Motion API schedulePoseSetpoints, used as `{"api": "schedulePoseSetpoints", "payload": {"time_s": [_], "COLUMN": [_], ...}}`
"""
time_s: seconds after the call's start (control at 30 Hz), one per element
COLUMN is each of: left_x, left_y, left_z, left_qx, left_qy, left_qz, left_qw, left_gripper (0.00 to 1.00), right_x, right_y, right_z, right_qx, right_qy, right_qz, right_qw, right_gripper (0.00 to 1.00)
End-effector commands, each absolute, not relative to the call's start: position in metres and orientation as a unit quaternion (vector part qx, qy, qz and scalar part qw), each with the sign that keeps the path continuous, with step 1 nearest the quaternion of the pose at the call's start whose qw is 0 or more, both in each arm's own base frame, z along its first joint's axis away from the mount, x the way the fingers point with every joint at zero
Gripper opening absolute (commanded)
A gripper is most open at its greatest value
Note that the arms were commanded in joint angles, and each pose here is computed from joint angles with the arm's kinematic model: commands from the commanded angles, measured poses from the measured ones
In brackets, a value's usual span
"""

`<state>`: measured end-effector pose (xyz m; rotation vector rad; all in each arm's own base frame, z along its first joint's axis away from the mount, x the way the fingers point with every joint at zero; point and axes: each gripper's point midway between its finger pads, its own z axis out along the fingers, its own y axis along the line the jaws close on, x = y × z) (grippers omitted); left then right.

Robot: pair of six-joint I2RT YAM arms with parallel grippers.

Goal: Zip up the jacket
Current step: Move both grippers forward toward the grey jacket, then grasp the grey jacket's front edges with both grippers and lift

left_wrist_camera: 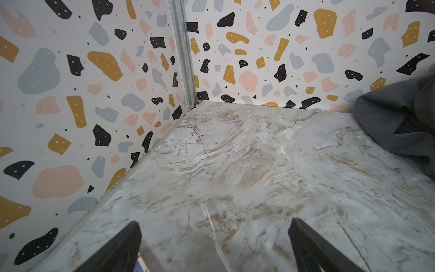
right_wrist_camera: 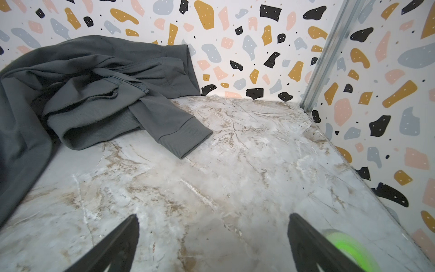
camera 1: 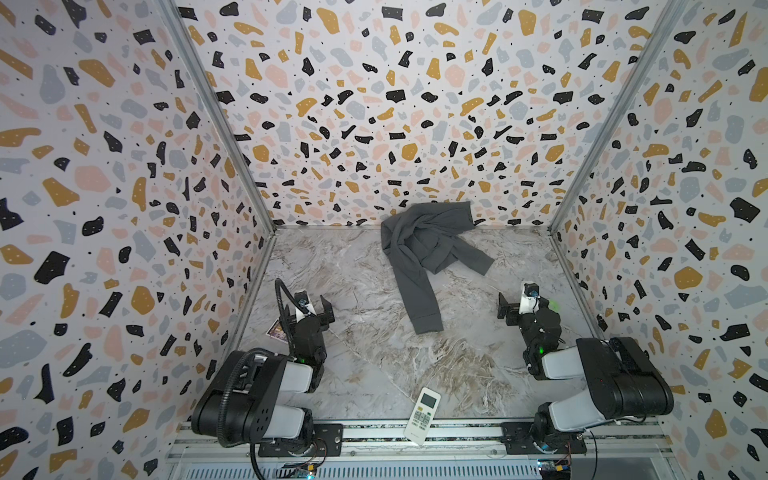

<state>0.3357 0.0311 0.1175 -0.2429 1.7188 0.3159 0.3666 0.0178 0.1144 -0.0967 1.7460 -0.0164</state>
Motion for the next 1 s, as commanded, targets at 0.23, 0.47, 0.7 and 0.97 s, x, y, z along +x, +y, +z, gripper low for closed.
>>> {"api": "schedulePoseSetpoints", "payload": {"time_s": [0.23, 0.47, 0.7, 0.97], "left_x": [0.343, 0.345, 0.395, 0.444], "left_y": [0.032, -0.009, -0.083, -0.226], "left_z": [0.135, 0.187, 0.258, 0.238], "left_qx": [-0.111, -0.061, -0.054, 0.062], "left_qy": [0.734, 0.743, 0.781, 0.839], "left_qz": [0.134, 0.128, -0.041, -0.112], "left_qw": [0.657, 0.654, 0.62, 0.529], "left_gripper": [1.0, 1.0, 1.0, 1.0], "right_x": [0.371, 0.36, 0.395, 0.486], "right_y": [0.019, 0.019, 0.044, 0.091], "right_z": [0.122, 0.176, 0.227, 0.206], "right_qx": [-0.043, -0.006, -0.031, -0.076], "right_qy": [0.76, 0.74, 0.753, 0.806], "right_qz": [-0.001, -0.038, 0.12, 0.272], "right_qw": [0.648, 0.671, 0.646, 0.52], "right_gripper": [0.99, 0.99, 0.99, 0.99]}}
